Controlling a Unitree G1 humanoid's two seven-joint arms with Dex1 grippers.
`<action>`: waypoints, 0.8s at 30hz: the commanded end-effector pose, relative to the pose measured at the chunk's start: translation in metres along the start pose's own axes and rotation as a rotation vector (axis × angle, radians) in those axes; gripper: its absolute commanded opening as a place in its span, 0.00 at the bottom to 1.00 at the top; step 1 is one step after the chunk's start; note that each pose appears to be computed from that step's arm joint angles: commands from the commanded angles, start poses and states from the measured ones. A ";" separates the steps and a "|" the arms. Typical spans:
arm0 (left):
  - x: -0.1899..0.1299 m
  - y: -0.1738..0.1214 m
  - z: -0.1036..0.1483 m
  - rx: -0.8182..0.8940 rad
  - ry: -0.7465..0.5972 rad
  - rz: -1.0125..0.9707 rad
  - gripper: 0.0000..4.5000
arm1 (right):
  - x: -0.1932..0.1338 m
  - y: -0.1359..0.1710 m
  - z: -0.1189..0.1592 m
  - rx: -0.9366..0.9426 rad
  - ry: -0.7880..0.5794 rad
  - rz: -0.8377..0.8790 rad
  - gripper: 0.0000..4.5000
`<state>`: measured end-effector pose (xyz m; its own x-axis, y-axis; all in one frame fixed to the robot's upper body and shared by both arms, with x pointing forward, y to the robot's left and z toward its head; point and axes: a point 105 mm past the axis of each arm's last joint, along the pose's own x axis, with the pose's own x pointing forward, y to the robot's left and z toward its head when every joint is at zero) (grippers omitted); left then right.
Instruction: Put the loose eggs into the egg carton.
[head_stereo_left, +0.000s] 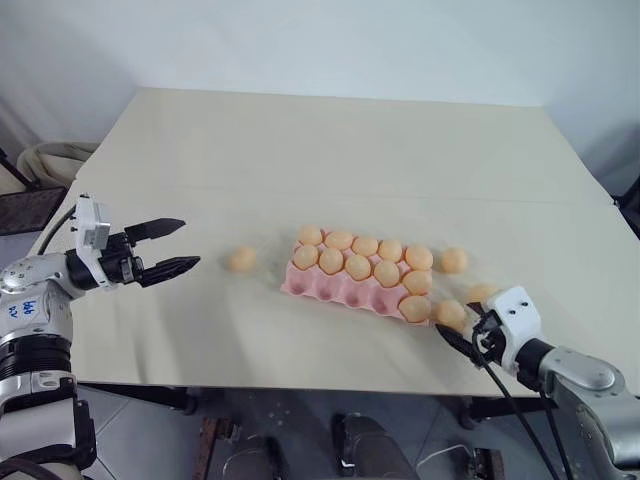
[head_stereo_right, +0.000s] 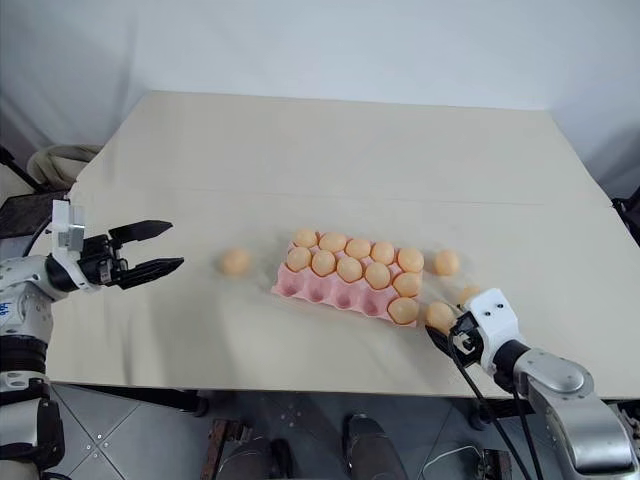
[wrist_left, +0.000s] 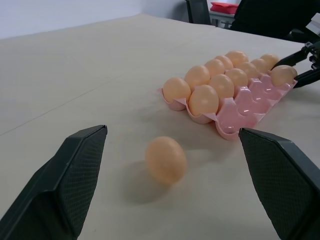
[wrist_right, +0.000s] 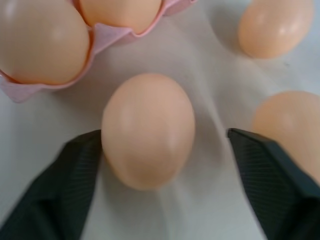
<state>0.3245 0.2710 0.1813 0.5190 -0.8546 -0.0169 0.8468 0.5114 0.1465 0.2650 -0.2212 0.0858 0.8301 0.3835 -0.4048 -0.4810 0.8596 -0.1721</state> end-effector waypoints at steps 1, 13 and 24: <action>-0.004 0.000 0.011 0.035 -0.032 0.006 1.00 | -0.002 -0.003 0.007 -0.020 -0.026 -0.012 0.55; -0.002 -0.010 0.015 0.042 -0.079 -0.070 1.00 | -0.029 0.000 0.069 -0.092 -0.182 0.016 0.29; 0.011 -0.041 0.002 0.088 -0.032 -0.314 1.00 | 0.007 0.047 0.110 -0.129 -0.203 0.246 0.29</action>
<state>0.3082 0.2475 0.1717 0.3534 -0.9353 -0.0164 0.9230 0.3458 0.1688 0.2805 -0.1495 0.1738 0.7357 0.6245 -0.2622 -0.6753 0.7058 -0.2138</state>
